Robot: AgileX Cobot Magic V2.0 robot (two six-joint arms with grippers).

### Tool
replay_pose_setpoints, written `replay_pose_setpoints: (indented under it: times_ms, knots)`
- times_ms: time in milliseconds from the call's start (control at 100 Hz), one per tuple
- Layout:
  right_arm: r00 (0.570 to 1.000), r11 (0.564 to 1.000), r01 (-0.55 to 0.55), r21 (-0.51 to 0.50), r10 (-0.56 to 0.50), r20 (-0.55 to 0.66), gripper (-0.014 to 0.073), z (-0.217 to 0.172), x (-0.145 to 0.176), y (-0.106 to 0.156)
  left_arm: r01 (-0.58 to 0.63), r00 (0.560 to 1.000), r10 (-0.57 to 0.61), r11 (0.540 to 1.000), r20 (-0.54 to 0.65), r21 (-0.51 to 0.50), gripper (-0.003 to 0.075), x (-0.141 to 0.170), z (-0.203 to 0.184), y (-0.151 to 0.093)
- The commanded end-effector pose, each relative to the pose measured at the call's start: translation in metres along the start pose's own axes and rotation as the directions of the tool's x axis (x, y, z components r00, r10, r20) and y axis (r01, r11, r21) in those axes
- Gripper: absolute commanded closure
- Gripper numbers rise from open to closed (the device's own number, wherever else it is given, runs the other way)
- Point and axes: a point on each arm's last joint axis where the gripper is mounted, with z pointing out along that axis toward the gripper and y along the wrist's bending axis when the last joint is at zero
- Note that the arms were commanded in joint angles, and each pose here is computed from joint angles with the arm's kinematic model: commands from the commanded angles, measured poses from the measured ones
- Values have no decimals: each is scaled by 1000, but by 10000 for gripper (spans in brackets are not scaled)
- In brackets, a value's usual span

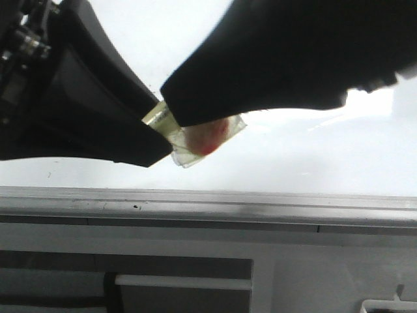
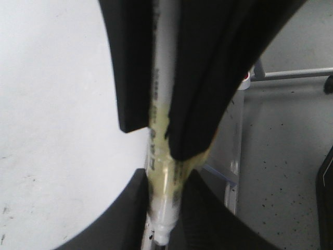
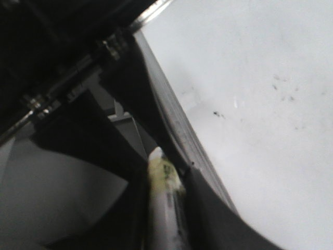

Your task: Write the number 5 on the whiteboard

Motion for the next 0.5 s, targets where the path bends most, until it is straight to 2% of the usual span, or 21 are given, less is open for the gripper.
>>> replay_pose_setpoints:
  times_ms: [0, 80, 150, 280, 490]
  knots:
    - [995, 999, -25, 28, 22, 102, 660, -6, -18, -4, 75, 986, -62, 994, 152, -81, 459, -20, -12, 12]
    - [995, 999, -19, 32, 16, 103, 654, -6, -18, -4, 122, 980, -108, 989, 165, -79, 296, -21, -15, 12]
    - [995, 999, -13, 36, 9, 102, 654, -6, -18, -5, 182, 968, -163, 979, 189, -89, 232, -21, -22, 15]
    - [994, 998, -20, 56, 14, 107, 654, -8, -18, -9, 315, 928, -276, 940, 250, -133, 227, -17, -46, 25]
    - [989, 991, -20, 131, 1, 146, 654, -21, -22, -24, 439, 863, -341, 872, 373, -216, 228, 3, -95, 26]
